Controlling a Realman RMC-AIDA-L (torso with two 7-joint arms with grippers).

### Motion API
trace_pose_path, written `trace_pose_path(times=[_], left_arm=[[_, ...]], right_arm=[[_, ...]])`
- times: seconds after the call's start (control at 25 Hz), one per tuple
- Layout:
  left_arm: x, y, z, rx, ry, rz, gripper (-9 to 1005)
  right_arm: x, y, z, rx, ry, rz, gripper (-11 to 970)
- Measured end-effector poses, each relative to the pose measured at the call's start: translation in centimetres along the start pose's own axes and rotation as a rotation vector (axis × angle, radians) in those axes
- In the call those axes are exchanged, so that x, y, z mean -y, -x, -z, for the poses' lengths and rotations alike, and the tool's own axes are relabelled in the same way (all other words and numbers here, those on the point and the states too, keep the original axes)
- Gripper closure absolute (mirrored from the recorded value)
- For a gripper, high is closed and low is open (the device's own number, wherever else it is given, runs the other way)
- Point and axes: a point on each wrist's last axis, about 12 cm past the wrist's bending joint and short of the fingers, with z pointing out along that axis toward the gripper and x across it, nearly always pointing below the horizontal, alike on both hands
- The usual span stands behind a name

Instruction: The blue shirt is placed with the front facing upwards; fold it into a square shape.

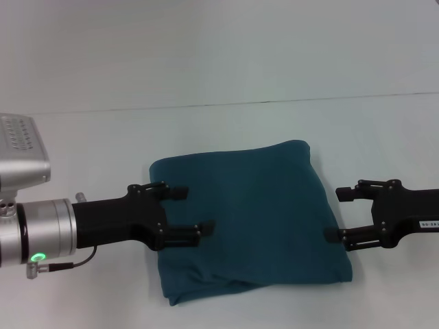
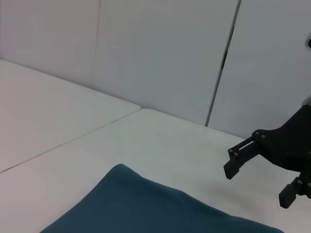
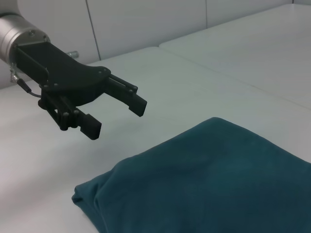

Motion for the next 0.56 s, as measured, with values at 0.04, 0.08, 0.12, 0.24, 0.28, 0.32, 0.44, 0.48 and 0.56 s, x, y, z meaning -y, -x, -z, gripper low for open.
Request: trace_pose_path(times=[0.04,0.08,0.12,0.24,0.28,0.32,0.44,0.48,0.56], left_arm=[[-0.02,-0.01,0.04,0.001,0.001,0.001,109],[-0.01,-0.04,0.06,0.001,0.002,0.002,109],[-0.01,-0.06,0.07,0.001,0.002,0.002,109],[0.01,-0.17,0.13,0.000,0.003,0.005,109],[0.02,-0.20,0.15,0.000,0.004,0.006,109],[0.02,-0.22,0.16,0.000,0.004,0.006,109],[0.02,-0.23,0.17,0.000,0.004,0.007,109],[0.02,-0.23,0.17,0.000,0.004,0.007,109],[0.02,-0.23,0.17,0.000,0.004,0.007,109]], right_arm=[[0.00,-0.01,0.00,0.000,0.000,0.000,17],[0.00,-0.01,0.00,0.000,0.000,0.000,17],[0.00,-0.01,0.00,0.000,0.000,0.000,17],[0.01,-0.03,0.00,0.000,-0.001,-0.001,17],[0.01,-0.03,0.00,0.000,-0.001,-0.001,18],[0.01,-0.04,0.00,0.000,-0.002,-0.001,18],[0.02,-0.03,-0.02,0.000,-0.002,-0.001,18],[0.03,-0.02,-0.02,0.000,-0.003,-0.001,18],[0.03,0.00,-0.04,0.000,-0.002,-0.001,18]])
